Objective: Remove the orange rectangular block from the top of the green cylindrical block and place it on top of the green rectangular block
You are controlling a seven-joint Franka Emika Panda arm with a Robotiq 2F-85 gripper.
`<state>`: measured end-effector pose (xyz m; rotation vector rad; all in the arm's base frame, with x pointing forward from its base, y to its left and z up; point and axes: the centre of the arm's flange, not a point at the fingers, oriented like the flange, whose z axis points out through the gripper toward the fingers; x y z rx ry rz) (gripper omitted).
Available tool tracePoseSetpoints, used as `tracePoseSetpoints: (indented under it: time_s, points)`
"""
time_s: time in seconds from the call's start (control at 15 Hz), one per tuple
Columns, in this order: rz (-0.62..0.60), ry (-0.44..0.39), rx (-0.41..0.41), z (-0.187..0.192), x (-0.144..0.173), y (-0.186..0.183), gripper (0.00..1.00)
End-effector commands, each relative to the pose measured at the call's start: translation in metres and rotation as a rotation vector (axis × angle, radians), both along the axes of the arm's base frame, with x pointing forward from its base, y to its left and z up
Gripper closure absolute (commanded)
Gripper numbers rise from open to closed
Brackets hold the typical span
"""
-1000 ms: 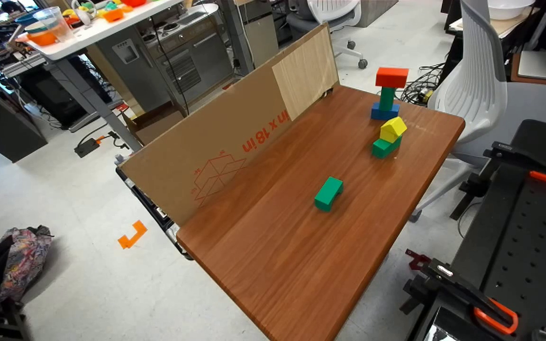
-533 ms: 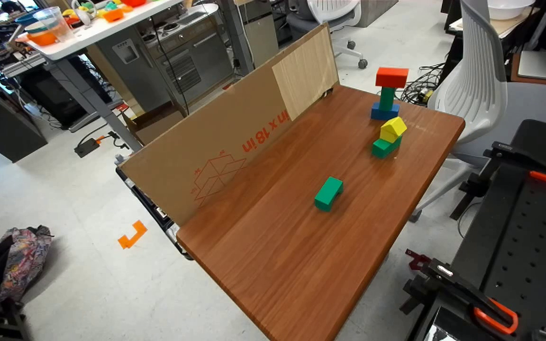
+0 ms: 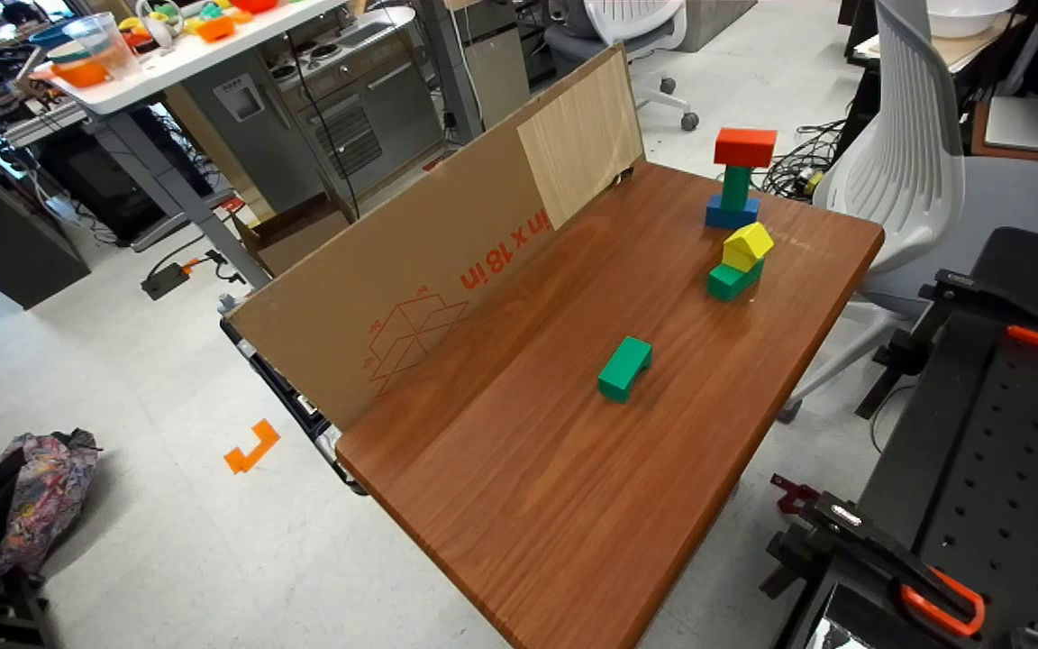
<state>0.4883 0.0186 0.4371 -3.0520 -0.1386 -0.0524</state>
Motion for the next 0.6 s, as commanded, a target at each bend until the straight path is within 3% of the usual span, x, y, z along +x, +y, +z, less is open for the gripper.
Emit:
tracePoseSetpoints:
  time_s: [0.0, 0.53]
  points:
    - [-0.036, -0.011, -0.062, -0.026, 0.042, -0.021, 0.00]
    - [-0.124, 0.036, -0.176, -0.085, 0.081, -0.085, 0.00]
